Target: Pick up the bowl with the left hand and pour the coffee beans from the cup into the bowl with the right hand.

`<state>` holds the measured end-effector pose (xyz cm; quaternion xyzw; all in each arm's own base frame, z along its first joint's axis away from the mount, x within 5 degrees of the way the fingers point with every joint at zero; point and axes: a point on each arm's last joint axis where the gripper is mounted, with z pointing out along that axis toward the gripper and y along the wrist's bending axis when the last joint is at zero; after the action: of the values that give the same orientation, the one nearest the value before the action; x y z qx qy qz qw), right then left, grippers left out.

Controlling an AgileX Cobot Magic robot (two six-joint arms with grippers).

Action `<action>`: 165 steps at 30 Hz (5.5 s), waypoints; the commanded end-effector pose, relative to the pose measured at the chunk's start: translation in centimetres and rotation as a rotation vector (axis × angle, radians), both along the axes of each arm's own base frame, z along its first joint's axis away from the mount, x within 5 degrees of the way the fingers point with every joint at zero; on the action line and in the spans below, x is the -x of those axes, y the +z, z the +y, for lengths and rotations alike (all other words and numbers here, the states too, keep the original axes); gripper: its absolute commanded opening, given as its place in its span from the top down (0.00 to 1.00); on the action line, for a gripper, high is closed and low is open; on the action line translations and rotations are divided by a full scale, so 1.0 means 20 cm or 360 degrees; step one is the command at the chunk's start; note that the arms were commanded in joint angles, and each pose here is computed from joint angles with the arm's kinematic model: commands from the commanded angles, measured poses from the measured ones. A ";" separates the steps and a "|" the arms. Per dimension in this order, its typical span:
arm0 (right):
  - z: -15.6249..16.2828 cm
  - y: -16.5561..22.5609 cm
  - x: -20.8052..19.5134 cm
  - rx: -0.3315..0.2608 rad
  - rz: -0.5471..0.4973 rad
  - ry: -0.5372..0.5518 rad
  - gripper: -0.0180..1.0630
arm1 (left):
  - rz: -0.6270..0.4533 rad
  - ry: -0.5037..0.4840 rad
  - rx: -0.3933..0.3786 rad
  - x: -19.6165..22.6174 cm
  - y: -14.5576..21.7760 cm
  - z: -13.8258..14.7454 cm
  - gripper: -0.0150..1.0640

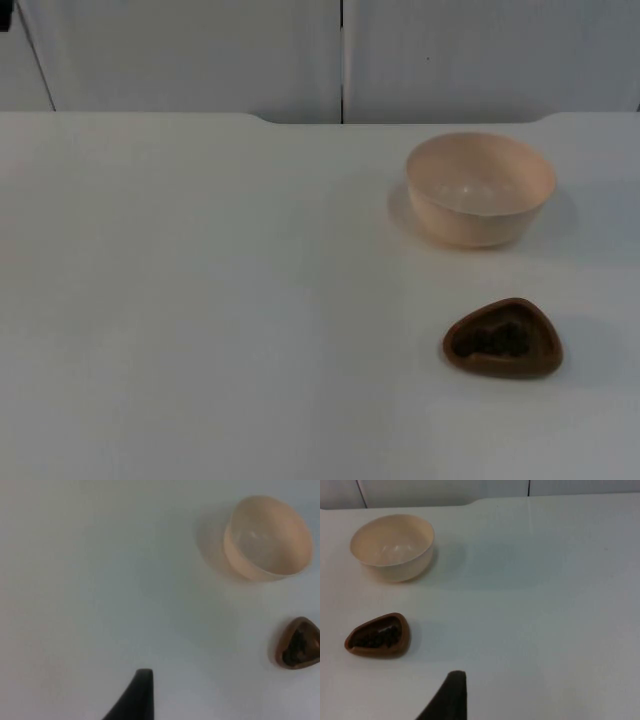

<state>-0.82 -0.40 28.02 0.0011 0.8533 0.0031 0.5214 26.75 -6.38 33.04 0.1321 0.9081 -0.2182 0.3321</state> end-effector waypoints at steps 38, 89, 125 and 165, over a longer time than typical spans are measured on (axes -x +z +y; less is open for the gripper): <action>0.00 0.00 0.00 0.0006 0.0005 0.0002 0.01 | 0.0436 -0.0185 -0.0128 -0.66 -0.36 -0.68 0.02; 0.01 0.00 0.00 -0.0001 0.0006 0.0031 0.01 | 0.0522 0.0040 -0.0134 -0.83 -0.69 -0.97 0.06; 0.01 0.00 0.00 -0.0006 0.0006 0.0028 0.01 | 0.0345 0.0116 -0.0171 -1.03 -0.96 -1.17 0.07; 0.01 0.00 0.00 -0.0006 0.0006 0.0028 0.01 | 0.0315 0.0037 -0.0239 -1.04 -1.07 -1.17 0.62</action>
<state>-0.82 -0.20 28.01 -0.0073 0.8534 0.0109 0.5211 47.64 -29.52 11.30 0.1188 0.9540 -0.1573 0.2259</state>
